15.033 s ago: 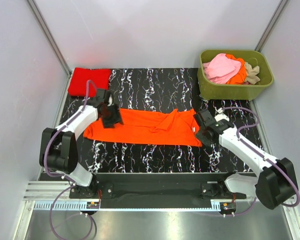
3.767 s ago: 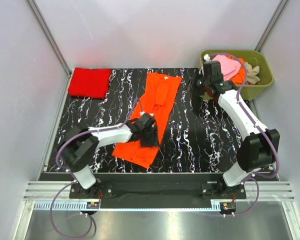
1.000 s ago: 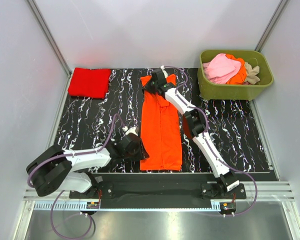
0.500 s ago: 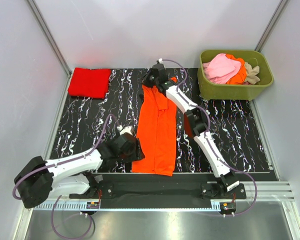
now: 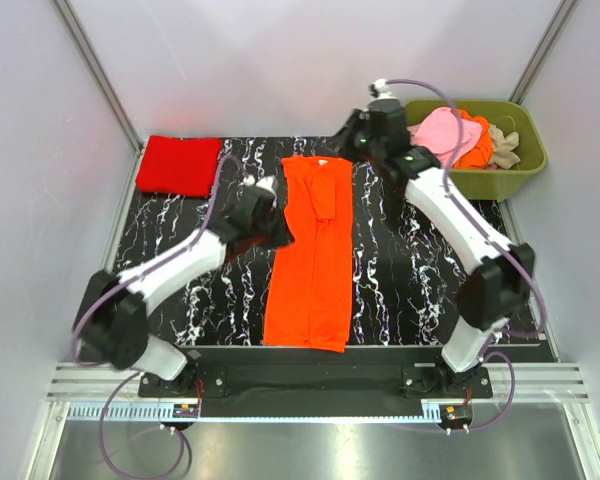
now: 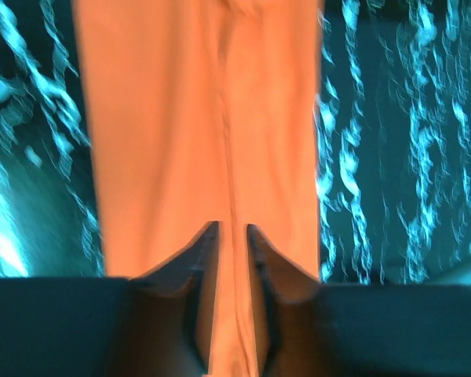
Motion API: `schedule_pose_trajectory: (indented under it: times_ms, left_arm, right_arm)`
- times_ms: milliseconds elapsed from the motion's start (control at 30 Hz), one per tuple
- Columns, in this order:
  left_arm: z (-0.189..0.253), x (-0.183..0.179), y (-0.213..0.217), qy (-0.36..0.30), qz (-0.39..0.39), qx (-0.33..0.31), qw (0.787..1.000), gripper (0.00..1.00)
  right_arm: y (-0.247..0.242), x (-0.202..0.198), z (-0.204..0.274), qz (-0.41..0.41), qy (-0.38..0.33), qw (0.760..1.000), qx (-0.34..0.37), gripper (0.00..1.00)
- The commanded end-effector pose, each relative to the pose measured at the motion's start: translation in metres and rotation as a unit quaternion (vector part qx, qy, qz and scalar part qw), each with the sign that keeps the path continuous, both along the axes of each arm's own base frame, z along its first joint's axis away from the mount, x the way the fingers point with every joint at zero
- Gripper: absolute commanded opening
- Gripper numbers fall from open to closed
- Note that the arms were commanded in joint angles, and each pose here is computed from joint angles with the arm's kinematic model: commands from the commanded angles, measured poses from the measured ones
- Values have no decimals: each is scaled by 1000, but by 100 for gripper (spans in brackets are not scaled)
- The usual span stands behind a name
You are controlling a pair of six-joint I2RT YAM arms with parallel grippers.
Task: Fold and stack the t-shirts
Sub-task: Fold the tshirt
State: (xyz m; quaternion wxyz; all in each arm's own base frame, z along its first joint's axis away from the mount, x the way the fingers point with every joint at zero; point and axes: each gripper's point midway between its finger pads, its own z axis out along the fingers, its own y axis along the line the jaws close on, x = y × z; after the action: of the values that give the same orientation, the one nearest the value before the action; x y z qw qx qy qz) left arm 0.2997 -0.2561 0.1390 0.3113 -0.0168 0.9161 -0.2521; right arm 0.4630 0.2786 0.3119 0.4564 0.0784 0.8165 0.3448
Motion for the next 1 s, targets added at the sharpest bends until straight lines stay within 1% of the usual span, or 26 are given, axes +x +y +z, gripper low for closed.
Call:
schedule_pose_trajectory:
  times_ms: [0,33,67,100,133,167,200,233,267,300,367,400,433,500,533,567,600,667,700,767,800,867,900,933,967]
  left_arm:
    - [12,48,-14,-20,-44,-5,999,16]
    - [10,60,-15,-24,-50,6,998,13]
    - [6,84,-20,-22,-48,11,999,9]
    - [0,92,-19,-9,-47,20,999,8]
    - [-5,103,-19,-5,-47,26,999,8]
    - [-12,123,-22,-2,-43,29,999,8]
    - [-18,132,-20,5,-39,37,999,8]
    - [-25,141,-19,9,-36,44,998,8]
    - [-35,158,-18,15,-29,46,998,8]
    - [-42,162,-17,24,-31,52,998,8]
    - [-62,182,-11,39,-20,61,997,9]
    - [-70,186,-6,47,-16,66,997,10]
    - [-80,196,-1,54,-8,68,996,10]
    - [-90,203,3,60,-6,69,996,12]
    - [-94,206,5,62,-6,69,996,15]
    - [-100,214,10,64,-2,68,996,16]
    - [-102,218,12,65,-1,67,996,16]
    - [-105,229,16,62,6,64,996,16]
    - [-105,234,18,59,10,63,996,16]
    - [-106,246,20,54,12,53,997,17]
    - [-106,250,19,52,13,49,997,17]
    - [-105,262,21,46,19,41,998,18]
    - [-107,264,21,46,20,38,998,18]
    - [-107,271,22,41,23,36,998,18]
    - [-108,274,23,41,24,33,998,19]
  right_arm:
    - [-58,6,-69,-60,50,993,-84,11]
    - [-62,7,-74,-60,53,993,-87,11]
    - [-69,10,-79,-64,56,992,-93,11]
    - [-71,12,-86,-64,61,991,-97,10]
    - [-73,18,-99,-63,69,990,-107,9]
    - [-73,21,-105,-55,75,990,-107,9]
    - [-72,25,-108,-53,76,990,-109,9]
    - [-70,31,-124,-47,90,988,-113,8]
    - [-71,35,-129,-43,92,988,-116,8]
    - [-69,44,-141,-39,100,987,-120,8]
    - [-65,57,-145,-33,94,987,-123,8]
    - [-65,62,-165,-32,109,985,-131,7]
    - [-63,67,-170,-31,111,984,-133,7]
    - [-62,79,-189,-31,120,983,-137,7]
    - [-63,84,-195,-35,122,982,-140,6]
    - [-62,90,-195,-39,118,982,-141,7]
    - [-62,93,-212,-41,130,980,-147,6]
    - [-62,104,-216,-47,126,980,-148,6]
    - [-62,107,-233,-45,138,978,-151,6]
    - [-59,119,-236,-42,132,980,-144,5]
    - [-59,122,-252,-41,143,978,-147,5]
    - [-63,133,-255,-55,134,977,-156,4]
    - [-66,135,-271,-60,145,974,-162,4]
    - [-68,138,-274,-63,147,974,-162,4]
    - [-67,148,-266,-66,137,976,-156,4]
